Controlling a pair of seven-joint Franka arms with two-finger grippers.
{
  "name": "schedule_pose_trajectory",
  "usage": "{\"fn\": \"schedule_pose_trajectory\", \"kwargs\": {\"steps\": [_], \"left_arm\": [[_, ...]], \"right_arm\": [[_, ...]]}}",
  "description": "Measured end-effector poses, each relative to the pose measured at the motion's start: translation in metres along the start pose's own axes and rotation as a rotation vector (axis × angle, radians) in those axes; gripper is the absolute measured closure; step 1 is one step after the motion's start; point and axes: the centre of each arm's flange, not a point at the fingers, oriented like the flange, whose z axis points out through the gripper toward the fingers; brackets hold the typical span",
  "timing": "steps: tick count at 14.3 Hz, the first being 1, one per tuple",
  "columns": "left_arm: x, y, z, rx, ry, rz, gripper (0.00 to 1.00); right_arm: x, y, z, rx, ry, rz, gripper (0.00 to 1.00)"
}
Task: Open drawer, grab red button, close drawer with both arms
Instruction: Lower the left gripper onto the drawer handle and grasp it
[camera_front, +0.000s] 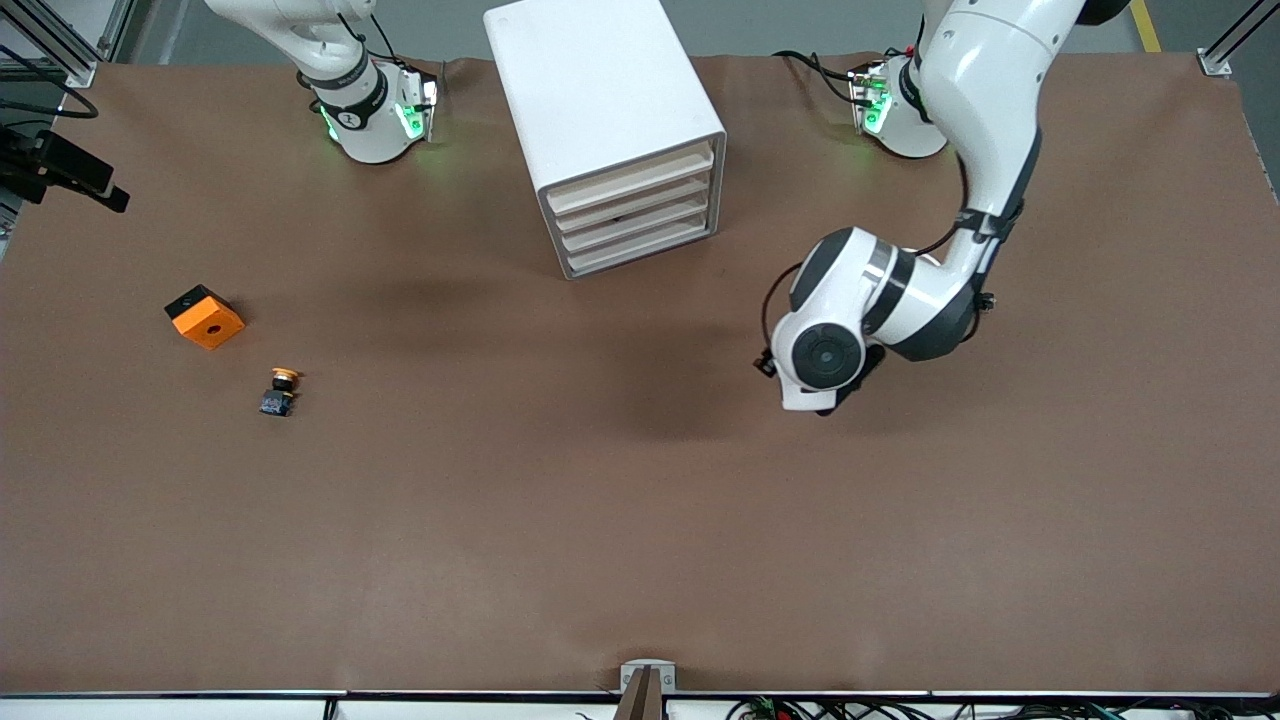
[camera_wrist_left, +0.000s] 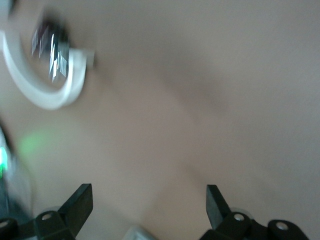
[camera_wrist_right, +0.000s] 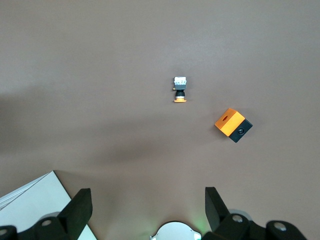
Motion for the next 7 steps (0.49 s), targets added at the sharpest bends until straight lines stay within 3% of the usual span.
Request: {"fn": "schedule_pose_trajectory", "kwargs": {"steps": [4, 7], "left_arm": [[-0.017, 0.018, 0.024, 0.076, -0.238, -0.256, 0.00], [-0.034, 0.021, 0.047, 0.210, -0.362, -0.391, 0.00]], "right_arm": [[0.000, 0.000, 0.001, 0.000, -0.003, 0.001, 0.00], [0.000, 0.000, 0.002, 0.000, -0.005, 0.002, 0.00]]}}
